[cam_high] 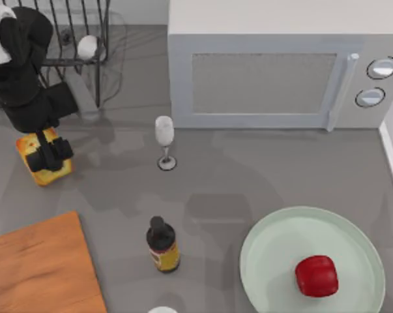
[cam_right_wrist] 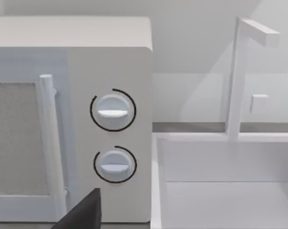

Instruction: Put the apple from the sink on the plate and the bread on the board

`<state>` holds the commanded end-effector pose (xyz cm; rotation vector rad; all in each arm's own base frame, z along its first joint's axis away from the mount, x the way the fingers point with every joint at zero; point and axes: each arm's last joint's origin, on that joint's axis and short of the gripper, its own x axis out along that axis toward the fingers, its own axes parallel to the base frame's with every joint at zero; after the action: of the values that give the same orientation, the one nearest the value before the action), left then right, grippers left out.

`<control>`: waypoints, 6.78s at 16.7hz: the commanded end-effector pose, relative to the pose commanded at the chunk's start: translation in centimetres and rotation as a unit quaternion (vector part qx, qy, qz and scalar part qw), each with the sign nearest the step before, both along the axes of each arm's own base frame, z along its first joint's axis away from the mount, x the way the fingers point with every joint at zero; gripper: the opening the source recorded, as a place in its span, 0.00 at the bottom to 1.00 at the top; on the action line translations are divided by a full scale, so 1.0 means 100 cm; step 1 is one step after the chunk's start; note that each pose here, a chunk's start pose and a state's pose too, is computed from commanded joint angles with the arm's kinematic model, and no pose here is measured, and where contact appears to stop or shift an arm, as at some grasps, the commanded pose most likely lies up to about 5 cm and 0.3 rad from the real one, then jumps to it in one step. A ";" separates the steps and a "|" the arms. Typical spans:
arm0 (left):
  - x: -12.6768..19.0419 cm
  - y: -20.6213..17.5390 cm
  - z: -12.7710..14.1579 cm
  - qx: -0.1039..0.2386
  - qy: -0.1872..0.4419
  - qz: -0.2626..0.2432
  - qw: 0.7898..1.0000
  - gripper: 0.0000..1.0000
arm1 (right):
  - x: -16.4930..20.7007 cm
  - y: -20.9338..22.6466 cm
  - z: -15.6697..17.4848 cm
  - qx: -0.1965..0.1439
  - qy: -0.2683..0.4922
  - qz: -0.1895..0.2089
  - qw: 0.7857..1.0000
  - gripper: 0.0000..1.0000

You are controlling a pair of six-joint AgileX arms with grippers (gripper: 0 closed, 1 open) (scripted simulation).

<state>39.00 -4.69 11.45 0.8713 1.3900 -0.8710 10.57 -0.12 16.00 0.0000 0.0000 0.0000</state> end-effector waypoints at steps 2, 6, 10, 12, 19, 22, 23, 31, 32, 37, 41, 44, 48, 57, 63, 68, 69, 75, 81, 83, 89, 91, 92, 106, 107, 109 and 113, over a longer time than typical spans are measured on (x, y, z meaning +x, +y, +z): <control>0.005 0.000 0.027 -0.006 -0.049 0.000 0.999 0.00 | 0.000 0.000 0.000 0.000 0.000 0.000 1.000 1.00; 0.012 -0.001 0.060 -0.007 -0.059 -0.001 0.998 0.00 | 0.000 0.000 0.000 0.000 0.000 0.000 1.000 1.00; 0.008 0.000 0.098 -0.004 -0.031 -0.002 1.000 0.00 | 0.000 0.000 0.000 0.000 0.000 0.000 1.000 1.00; 0.006 0.000 0.119 -0.005 -0.042 -0.001 0.999 0.00 | 0.000 0.000 0.000 0.000 0.000 0.000 1.000 1.00; 0.003 0.000 0.117 -0.007 -0.029 0.010 1.000 0.00 | 0.000 0.000 0.000 0.000 0.000 0.000 1.000 1.00; -0.001 -0.003 0.116 -0.006 -0.019 0.050 0.999 0.00 | 0.000 0.000 0.000 0.000 0.000 0.000 1.000 1.00; -0.003 -0.004 0.116 -0.005 -0.015 0.074 0.997 0.00 | 0.000 0.000 0.000 0.000 0.000 0.000 1.000 1.00; -0.043 -0.007 0.112 0.021 0.024 0.411 0.911 0.00 | 0.000 0.000 0.000 0.000 0.000 0.000 1.000 1.00; -0.051 -0.006 0.111 0.027 0.028 0.465 0.885 0.00 | 0.000 0.000 0.000 0.000 0.000 0.000 1.000 1.00; -0.095 -0.004 0.104 0.067 0.033 0.716 0.695 0.00 | 0.000 0.000 0.000 0.000 0.000 0.000 1.000 1.00; -0.131 -0.001 0.099 0.082 0.016 0.855 0.512 0.00 | 0.000 0.000 0.000 0.000 0.000 0.000 1.000 1.00; -0.155 0.002 0.098 0.072 0.000 0.913 0.402 0.00 | 0.000 0.000 0.000 0.000 0.000 0.000 1.000 1.00; -0.176 0.006 0.096 0.050 -0.011 0.948 0.313 0.00 | 0.000 0.000 0.000 0.000 0.000 0.000 1.000 1.00; -0.179 0.007 0.094 0.045 -0.012 0.954 0.297 0.00 | 0.000 0.000 0.000 0.000 0.000 0.000 1.000 1.00; -0.180 0.007 0.076 0.045 -0.013 0.954 0.297 0.00 | 0.000 0.000 0.000 0.000 0.000 0.000 1.000 1.00; -0.181 0.006 0.062 0.044 -0.013 0.954 0.297 0.00 | 0.000 0.000 0.000 0.000 0.000 0.000 1.000 1.00; -0.181 0.006 0.059 0.044 -0.013 0.954 0.297 0.00 | 0.000 0.000 0.000 0.000 0.000 0.000 1.000 1.00; -0.183 0.006 0.051 0.043 -0.013 0.954 0.297 0.00 | 0.000 0.000 0.000 0.000 0.000 0.000 1.000 1.00; -0.183 0.006 0.051 0.043 -0.013 0.954 0.297 0.45 | 0.000 0.000 0.000 0.000 0.000 0.000 1.000 1.00; -0.183 0.006 0.051 0.043 -0.013 0.954 0.297 0.60 | 0.000 0.000 0.000 0.000 0.000 0.000 1.000 1.00; -0.183 0.006 0.051 0.043 -0.013 0.954 0.297 1.00 | 0.000 0.000 0.000 0.000 0.000 0.000 1.000 1.00; -0.183 0.006 0.051 0.043 -0.013 0.954 0.297 1.00 | 0.000 0.000 0.000 0.000 0.000 0.000 1.000 1.00; -0.183 0.006 0.051 0.043 -0.013 0.954 0.297 1.00 | 0.000 0.000 0.000 0.000 0.000 0.000 1.000 1.00; -0.209 0.018 0.069 -0.135 -0.054 0.893 0.427 1.00 | 0.000 0.000 0.000 0.000 0.000 0.000 1.000 1.00; -0.215 0.021 0.069 -0.166 -0.069 0.874 0.451 1.00 | 0.000 0.000 0.000 0.000 0.000 0.000 1.000 1.00; -0.229 0.026 0.068 -0.227 -0.112 0.826 0.504 1.00 | 0.000 0.000 0.000 0.000 0.000 0.000 1.000 1.00; -0.256 0.035 0.062 -0.331 -0.257 0.678 0.604 1.00 | 0.000 0.000 0.000 0.000 0.000 0.000 1.000 1.00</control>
<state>13.42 -1.20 17.69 -0.5839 0.7015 0.1600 10.57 -0.12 16.00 0.0000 0.0000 0.0000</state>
